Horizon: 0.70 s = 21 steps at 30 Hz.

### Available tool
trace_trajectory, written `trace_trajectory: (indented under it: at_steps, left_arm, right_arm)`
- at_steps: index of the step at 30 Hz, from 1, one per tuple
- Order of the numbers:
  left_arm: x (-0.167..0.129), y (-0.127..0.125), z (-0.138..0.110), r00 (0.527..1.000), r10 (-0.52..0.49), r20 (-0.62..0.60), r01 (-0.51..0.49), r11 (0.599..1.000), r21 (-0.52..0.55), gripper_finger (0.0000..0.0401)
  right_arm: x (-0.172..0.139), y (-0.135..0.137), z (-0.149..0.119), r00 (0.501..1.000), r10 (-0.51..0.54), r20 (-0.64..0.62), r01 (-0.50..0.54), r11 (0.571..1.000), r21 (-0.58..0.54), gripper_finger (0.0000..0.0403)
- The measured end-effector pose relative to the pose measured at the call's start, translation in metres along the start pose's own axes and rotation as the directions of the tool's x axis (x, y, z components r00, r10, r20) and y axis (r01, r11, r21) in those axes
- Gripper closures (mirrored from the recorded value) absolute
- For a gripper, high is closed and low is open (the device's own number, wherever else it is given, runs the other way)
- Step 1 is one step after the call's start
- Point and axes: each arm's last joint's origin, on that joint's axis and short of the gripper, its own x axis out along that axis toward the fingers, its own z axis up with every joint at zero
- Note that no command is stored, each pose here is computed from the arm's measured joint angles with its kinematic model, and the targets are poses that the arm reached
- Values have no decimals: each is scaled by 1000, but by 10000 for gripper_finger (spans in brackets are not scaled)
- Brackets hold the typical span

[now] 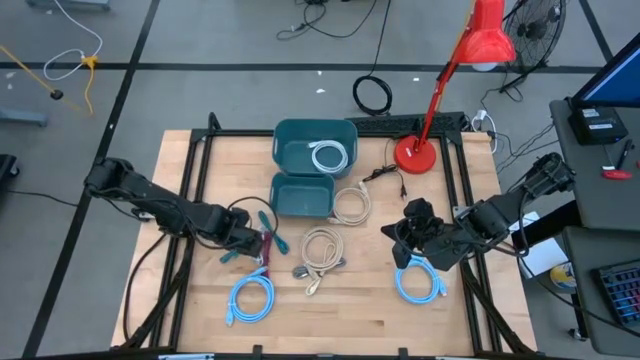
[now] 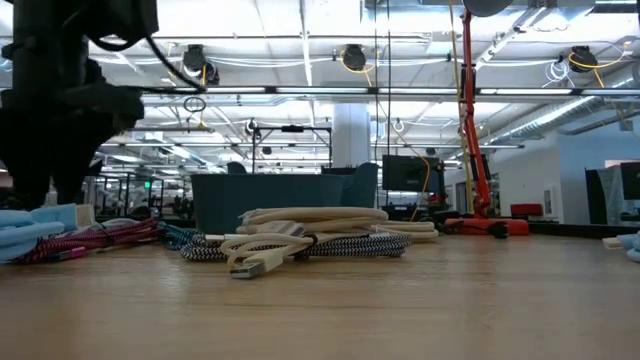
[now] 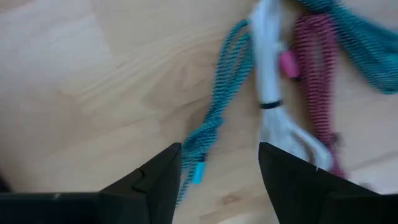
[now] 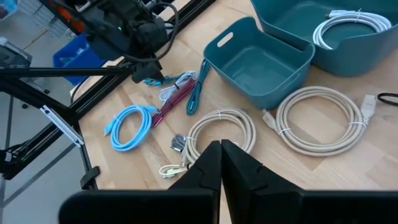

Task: Pick & Place USB Port
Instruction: Put the left blue charger cable into the bottom blue bin

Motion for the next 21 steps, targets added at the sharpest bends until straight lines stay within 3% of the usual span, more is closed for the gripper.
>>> trace_trajectory:
  at_steps: [12,21]
  left_arm:
    - [13,9,-1,999,33,-4,-33,999,20,234]
    - [25,11,0,1000,-15,-18,15,1000,-2,269]
  right_arm:
    - [0,1,0,1000,9,4,-9,1000,4,403]
    - [0,1,0,1000,9,4,-9,1000,4,403]
